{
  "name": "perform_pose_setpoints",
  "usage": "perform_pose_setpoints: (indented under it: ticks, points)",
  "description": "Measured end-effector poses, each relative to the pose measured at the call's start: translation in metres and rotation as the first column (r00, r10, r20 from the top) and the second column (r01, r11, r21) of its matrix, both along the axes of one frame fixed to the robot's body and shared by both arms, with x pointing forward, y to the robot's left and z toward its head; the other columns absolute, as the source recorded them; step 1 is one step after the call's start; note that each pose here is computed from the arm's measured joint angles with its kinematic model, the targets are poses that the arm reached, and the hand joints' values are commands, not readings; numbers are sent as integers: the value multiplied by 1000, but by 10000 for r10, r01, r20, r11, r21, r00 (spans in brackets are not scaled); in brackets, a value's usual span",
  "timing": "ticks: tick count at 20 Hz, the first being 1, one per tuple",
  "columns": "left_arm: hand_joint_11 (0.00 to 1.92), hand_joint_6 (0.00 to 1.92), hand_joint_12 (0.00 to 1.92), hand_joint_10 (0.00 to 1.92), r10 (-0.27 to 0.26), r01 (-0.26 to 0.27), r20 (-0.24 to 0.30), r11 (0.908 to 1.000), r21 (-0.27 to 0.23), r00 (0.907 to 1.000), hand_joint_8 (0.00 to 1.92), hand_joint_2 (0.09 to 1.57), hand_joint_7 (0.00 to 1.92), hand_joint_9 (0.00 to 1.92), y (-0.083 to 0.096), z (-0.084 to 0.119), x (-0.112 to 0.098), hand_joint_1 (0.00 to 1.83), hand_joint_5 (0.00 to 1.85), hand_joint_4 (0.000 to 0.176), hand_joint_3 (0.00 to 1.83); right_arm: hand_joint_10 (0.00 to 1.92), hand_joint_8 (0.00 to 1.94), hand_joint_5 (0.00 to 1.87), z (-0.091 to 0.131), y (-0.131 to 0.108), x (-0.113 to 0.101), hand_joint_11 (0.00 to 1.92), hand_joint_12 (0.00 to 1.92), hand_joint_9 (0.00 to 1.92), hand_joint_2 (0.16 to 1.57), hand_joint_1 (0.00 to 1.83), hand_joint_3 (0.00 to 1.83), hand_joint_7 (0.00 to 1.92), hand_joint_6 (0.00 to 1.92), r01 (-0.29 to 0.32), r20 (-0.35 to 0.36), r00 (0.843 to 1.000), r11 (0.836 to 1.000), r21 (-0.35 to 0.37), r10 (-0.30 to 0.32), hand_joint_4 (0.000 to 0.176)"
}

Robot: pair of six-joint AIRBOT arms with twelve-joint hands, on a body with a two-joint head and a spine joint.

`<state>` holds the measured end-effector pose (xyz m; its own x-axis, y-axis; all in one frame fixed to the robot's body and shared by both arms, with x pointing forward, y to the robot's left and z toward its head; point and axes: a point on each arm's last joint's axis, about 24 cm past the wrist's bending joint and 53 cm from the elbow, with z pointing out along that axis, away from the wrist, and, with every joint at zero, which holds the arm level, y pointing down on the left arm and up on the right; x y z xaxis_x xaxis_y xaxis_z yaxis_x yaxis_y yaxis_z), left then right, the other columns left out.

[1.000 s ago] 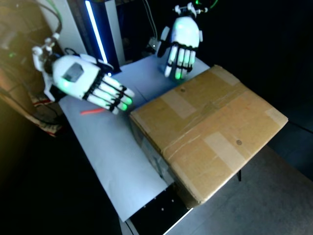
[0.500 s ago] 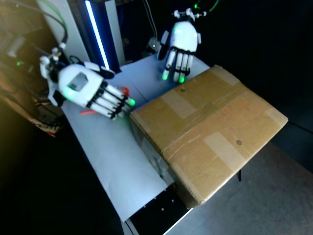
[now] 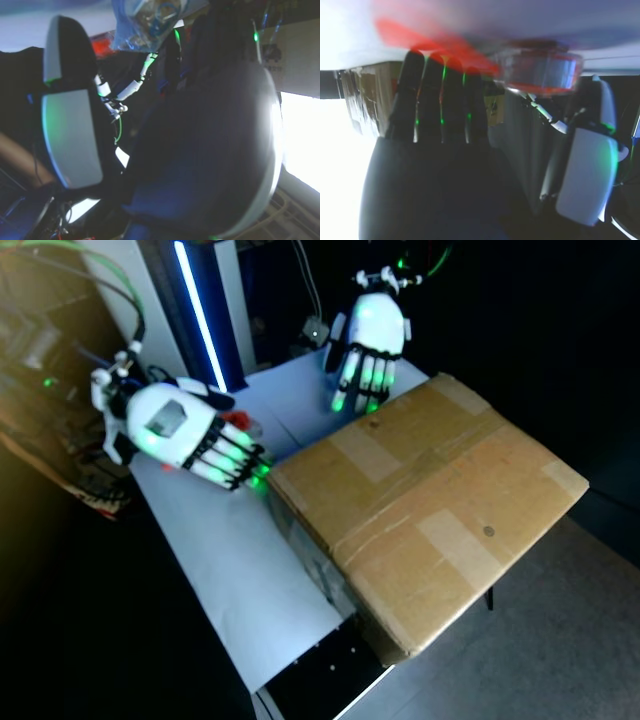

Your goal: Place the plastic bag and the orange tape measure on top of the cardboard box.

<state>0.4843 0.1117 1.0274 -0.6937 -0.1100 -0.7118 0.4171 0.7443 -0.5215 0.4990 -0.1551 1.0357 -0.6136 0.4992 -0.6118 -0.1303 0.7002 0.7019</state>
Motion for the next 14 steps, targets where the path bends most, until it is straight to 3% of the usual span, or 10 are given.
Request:
perform_pose_setpoints:
  ticks: [2,3,5,6,8,10,11,12,13,14]
  points:
    - [0,7,1431,393,-15,15,-37,10000,35,10000,6,1159,155,0,0,-1,-1,1018,451,46,1,906,24,469,0,1,0,0,1486,108,826,809,3,448,69,11,17,10000,10000,58,-12,0]
    - [0,4,1470,609,-66,67,-100,9999,101,9999,13,1127,223,0,0,-3,-2,1101,502,15,0,912,27,467,0,2,0,0,1483,112,825,781,2,455,68,6,26,10000,10000,72,-6,0]
    - [0,3,1834,826,-72,74,-140,9999,141,9999,6,1106,225,0,1,-4,-3,1070,529,15,0,967,46,462,0,1,0,0,1480,120,790,673,0,486,55,-8,37,10000,10000,52,8,0]
    - [0,9,1904,885,-73,76,-188,9998,164,9998,17,1093,245,0,1,-5,-5,1070,548,6,0,947,44,457,0,1,0,0,1440,117,784,688,0,477,50,-3,35,10000,10000,60,3,0]
    - [0,3,1829,629,-36,44,-315,9997,257,9995,8,1121,182,0,5,-6,-8,1066,509,27,6,705,30,456,0,3,-2,0,1339,195,769,743,0,470,24,34,-59,10000,9999,123,-33,0]
    - [0,9,1921,980,64,-54,-421,9997,234,9991,29,1130,190,0,7,-8,-9,991,525,36,4,677,20,448,0,4,-3,0,1328,186,775,784,2,455,17,-18,-65,10000,9999,100,19,0]
    - [0,15,1921,1015,46,-34,-420,9996,268,9991,46,1139,211,0,7,-8,-10,990,547,29,5,674,18,452,0,4,-3,0,1313,181,771,809,0,452,17,-33,-63,10000,9999,98,34,0]
    - [0,18,1921,1018,68,-53,-488,9995,300,9988,56,1131,225,0,9,-10,-12,1007,556,35,0,672,15,454,0,4,-3,0,1285,172,773,821,1,447,16,-36,-72,10000,10000,92,37,0]
    - [0,18,1908,910,177,-162,-567,9995,261,9982,66,1158,231,0,10,-12,-14,986,566,28,6,669,14,476,-1,5,-4,0,1277,168,791,852,9,448,25,-64,-79,9999,9999,84,64,0]
    - [0,31,1920,953,237,-222,-601,9995,242,9979,100,1176,251,0,12,-13,-16,1008,617,18,4,718,53,583,-1,5,-4,0,1429,265,859,874,25,541,62,-84,-78,9999,9999,80,84,0]
